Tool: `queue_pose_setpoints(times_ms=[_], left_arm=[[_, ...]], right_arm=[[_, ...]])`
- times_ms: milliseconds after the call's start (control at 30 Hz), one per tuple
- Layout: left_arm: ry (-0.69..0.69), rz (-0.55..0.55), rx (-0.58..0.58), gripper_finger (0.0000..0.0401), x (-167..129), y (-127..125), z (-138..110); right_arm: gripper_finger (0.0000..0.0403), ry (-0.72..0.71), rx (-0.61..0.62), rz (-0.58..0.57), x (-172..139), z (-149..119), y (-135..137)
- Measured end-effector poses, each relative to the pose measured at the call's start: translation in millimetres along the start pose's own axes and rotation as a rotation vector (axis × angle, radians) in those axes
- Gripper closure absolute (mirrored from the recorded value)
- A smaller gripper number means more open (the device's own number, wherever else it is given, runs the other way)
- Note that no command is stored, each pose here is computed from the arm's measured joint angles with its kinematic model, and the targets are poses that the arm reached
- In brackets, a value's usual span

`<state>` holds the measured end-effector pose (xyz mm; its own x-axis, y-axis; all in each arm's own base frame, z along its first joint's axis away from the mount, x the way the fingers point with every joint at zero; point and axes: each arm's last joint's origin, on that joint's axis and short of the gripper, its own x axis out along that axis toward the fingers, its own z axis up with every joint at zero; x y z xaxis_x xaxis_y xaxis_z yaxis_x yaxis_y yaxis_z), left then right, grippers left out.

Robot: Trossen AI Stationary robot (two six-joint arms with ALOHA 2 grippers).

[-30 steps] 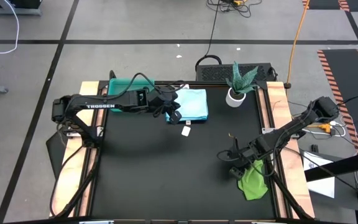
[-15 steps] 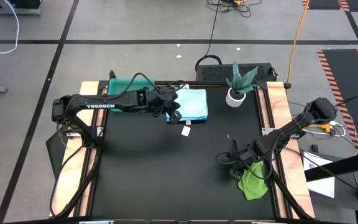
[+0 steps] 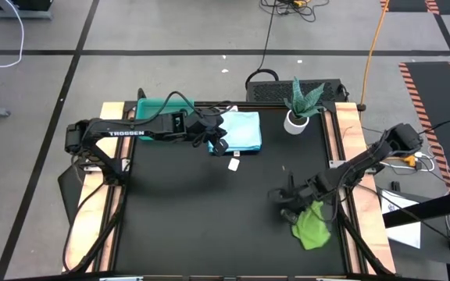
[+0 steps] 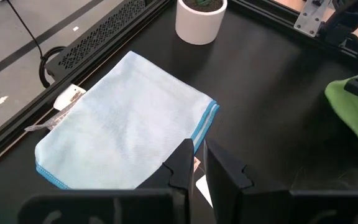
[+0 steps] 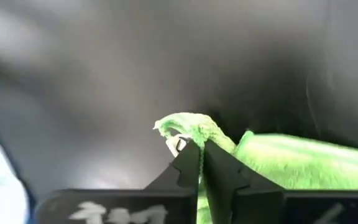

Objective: Fold microfiber towels
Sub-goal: Fold the green microfiber towel

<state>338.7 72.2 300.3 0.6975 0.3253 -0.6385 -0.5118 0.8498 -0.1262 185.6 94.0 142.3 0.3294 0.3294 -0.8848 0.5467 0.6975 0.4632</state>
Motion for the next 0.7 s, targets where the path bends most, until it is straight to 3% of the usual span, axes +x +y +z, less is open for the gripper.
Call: queue_pose_setpoints(times_ms=[133, 267, 500, 600, 700], left_arm=[[0.0, 0.0, 0.001, 0.0359, 0, 0, 0], [0.001, 0.0, 0.001, 0.0359, 0, 0, 0], [0.005, 0.0, 0.001, 0.0359, 0, 0, 0], [0.005, 0.0, -0.001, 0.0359, 0, 0, 0], [0.005, 0.0, -0.001, 0.0359, 0, 0, 0]], right_arm=[[0.0401, -0.163, -0.003, 0.12, -23, 15, 11], [0.0401, -0.409, -0.099, 0.282, -63, 33, 29], [0.0402, -1.076, -0.472, 0.662, -157, 40, 56], [0.0402, -1.232, -0.582, 0.682, -179, 34, 54], [0.0402, -1.252, -0.565, 0.602, -181, 31, 48]])
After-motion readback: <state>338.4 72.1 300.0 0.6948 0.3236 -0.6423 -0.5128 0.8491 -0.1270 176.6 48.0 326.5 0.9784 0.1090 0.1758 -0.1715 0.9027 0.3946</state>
